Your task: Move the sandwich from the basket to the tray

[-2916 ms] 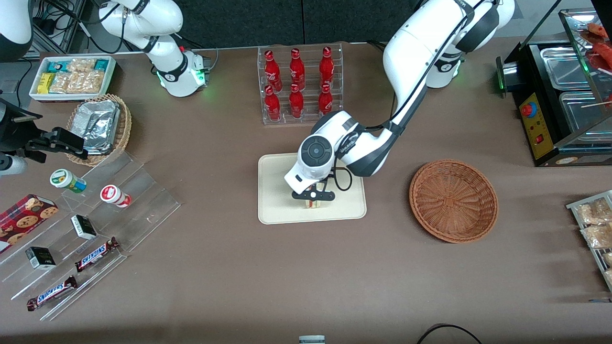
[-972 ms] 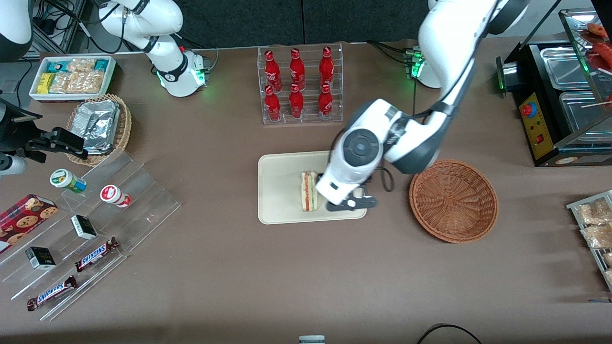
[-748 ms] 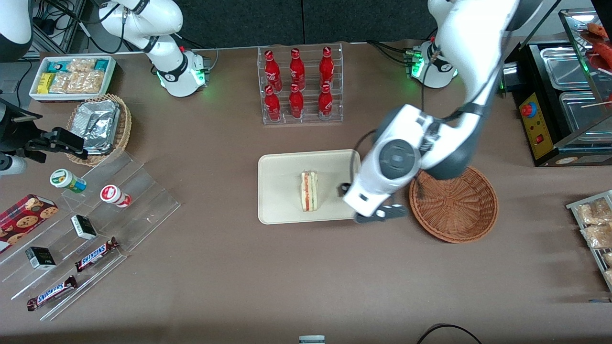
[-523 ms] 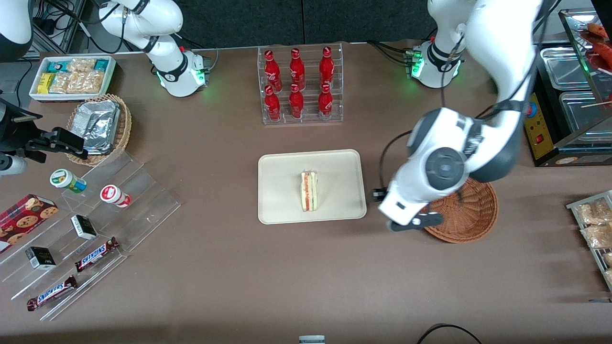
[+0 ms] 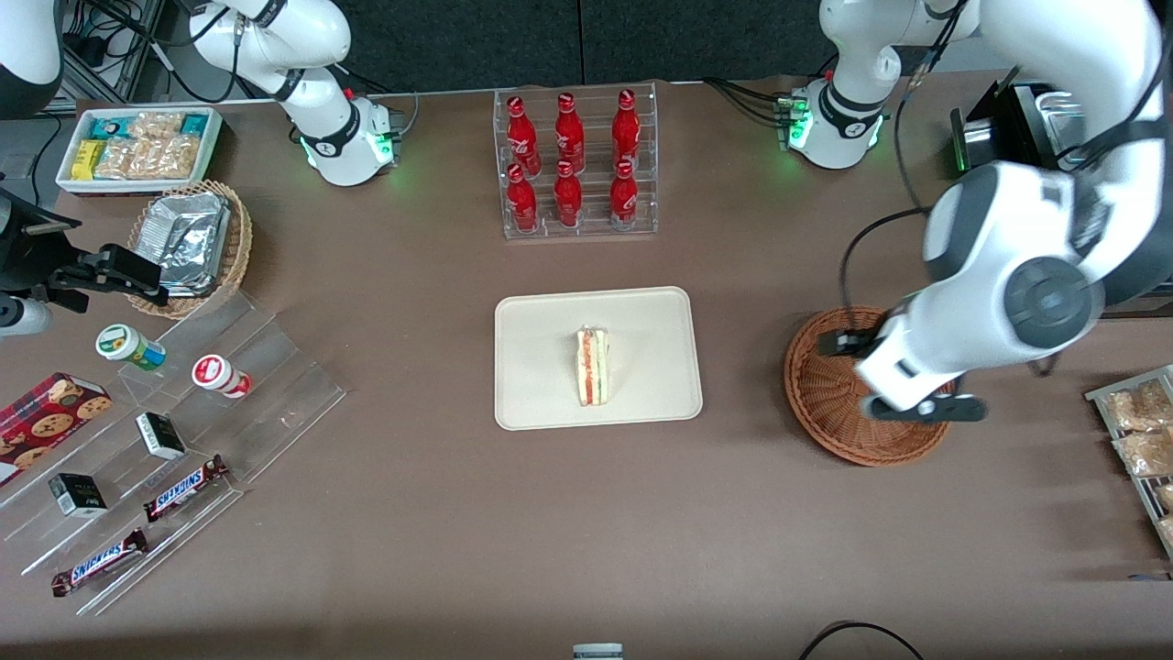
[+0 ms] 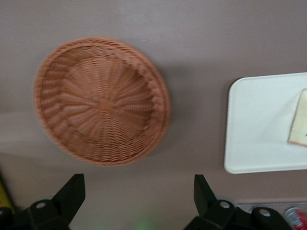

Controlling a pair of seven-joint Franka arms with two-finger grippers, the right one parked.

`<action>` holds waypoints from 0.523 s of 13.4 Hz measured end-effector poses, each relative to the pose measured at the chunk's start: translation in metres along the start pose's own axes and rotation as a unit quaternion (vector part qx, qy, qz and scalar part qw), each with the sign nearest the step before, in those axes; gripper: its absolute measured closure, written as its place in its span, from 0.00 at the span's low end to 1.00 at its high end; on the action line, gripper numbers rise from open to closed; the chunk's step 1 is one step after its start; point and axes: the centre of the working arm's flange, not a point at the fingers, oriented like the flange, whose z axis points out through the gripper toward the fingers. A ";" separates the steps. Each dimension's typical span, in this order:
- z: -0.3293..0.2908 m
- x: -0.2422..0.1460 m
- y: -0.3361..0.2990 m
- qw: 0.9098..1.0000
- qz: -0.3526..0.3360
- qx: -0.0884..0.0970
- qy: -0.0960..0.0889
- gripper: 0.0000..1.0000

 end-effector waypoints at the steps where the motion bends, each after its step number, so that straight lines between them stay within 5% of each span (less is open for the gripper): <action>1: -0.011 -0.013 -0.013 1.000 -0.002 0.004 0.003 0.00; 7: -0.081 -0.093 -0.073 1.000 0.015 0.013 -0.012 0.00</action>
